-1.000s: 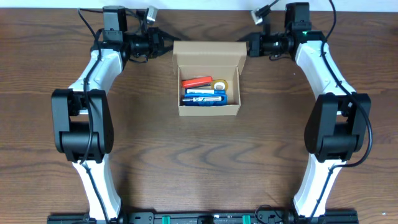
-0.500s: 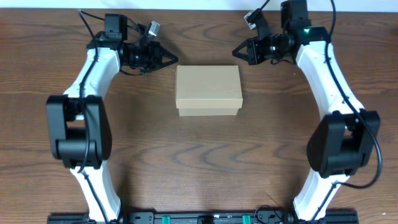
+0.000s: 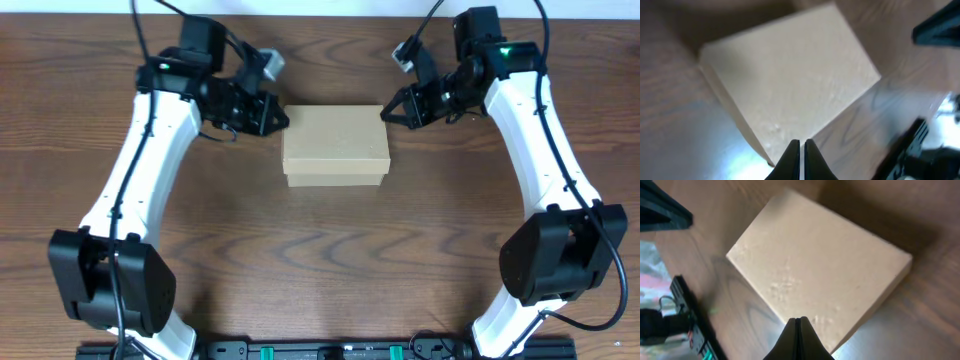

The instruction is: Pack container

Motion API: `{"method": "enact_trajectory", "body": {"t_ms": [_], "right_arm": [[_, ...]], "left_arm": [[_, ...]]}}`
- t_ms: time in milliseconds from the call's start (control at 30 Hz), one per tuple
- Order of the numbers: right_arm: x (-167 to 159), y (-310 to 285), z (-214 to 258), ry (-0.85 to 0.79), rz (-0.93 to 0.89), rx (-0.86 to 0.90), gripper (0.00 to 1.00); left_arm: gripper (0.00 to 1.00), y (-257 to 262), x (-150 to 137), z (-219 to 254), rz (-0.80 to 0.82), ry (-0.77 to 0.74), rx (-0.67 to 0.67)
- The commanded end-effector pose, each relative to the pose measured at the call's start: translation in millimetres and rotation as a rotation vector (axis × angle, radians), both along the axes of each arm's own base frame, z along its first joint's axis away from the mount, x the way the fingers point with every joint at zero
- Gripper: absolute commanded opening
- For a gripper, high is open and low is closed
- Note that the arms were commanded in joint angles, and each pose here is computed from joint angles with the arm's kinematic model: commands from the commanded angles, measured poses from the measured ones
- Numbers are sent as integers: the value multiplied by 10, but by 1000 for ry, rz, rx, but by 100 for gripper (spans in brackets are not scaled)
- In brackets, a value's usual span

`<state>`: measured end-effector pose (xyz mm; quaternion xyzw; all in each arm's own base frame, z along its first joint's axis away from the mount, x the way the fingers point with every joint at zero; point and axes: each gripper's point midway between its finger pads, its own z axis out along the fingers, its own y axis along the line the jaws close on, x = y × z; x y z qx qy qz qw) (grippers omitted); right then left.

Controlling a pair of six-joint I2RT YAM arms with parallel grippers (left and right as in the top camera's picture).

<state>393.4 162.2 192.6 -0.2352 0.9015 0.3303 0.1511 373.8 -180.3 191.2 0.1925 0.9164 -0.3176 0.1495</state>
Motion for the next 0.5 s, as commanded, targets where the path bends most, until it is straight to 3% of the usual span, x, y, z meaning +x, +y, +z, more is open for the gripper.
{"method": "enact_trajectory", "body": {"t_ms": [0,467], "right_arm": [[-82,68,41,-24,50,-1,2],[-481,164,-811,121,95,-22,1]], "left_arm": [[6,3,-48,-181,-47,-6,67],[6,-43,-174,-805,8,83,55]]}}
